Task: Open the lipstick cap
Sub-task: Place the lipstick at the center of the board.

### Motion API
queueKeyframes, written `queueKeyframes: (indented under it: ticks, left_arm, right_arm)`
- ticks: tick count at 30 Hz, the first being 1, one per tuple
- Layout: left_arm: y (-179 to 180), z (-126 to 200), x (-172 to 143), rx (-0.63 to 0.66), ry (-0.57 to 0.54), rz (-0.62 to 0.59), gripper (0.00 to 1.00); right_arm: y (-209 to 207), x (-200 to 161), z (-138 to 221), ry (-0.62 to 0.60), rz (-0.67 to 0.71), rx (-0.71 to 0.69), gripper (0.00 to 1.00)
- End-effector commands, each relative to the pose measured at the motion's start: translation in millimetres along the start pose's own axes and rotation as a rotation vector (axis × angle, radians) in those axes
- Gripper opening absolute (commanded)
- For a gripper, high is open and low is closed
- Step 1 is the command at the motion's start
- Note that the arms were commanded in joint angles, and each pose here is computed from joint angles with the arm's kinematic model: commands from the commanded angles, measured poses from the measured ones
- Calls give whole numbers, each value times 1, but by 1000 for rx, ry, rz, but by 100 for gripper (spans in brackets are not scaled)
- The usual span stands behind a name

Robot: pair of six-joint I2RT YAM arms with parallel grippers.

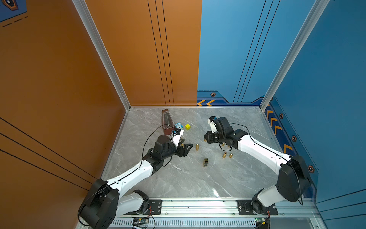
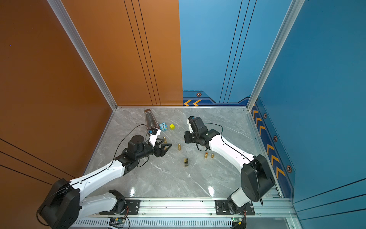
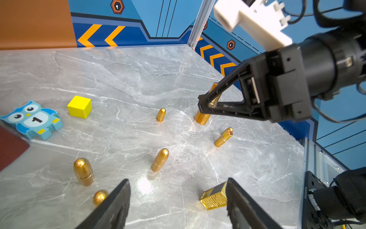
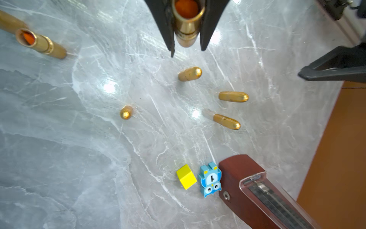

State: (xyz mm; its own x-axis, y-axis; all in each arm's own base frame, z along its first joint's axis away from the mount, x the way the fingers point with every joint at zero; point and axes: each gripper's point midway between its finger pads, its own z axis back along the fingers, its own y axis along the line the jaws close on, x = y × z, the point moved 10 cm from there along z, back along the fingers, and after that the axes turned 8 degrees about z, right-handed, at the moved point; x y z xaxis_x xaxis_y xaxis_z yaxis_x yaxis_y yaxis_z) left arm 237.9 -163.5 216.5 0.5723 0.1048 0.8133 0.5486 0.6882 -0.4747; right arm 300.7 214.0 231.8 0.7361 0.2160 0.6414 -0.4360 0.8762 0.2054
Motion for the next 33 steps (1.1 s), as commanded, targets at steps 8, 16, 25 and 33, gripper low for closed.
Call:
queueKeyframes:
  ticks: [8,16,25,33]
  left_arm:
    - [6,-3,0,81,8,35,81]
    - [7,-8,2,90,13,19,83]
    - [6,-12,3,86,20,6,84]
    - [6,-16,3,101,22,2,84]
  right_arm:
    - [-12,9,-65,-82,176,-192,17]
    - [-15,5,-92,-97,210,-199,17]
    - [-24,-2,-110,-99,218,-217,17]
    - [-31,-8,-122,-92,224,-226,17]
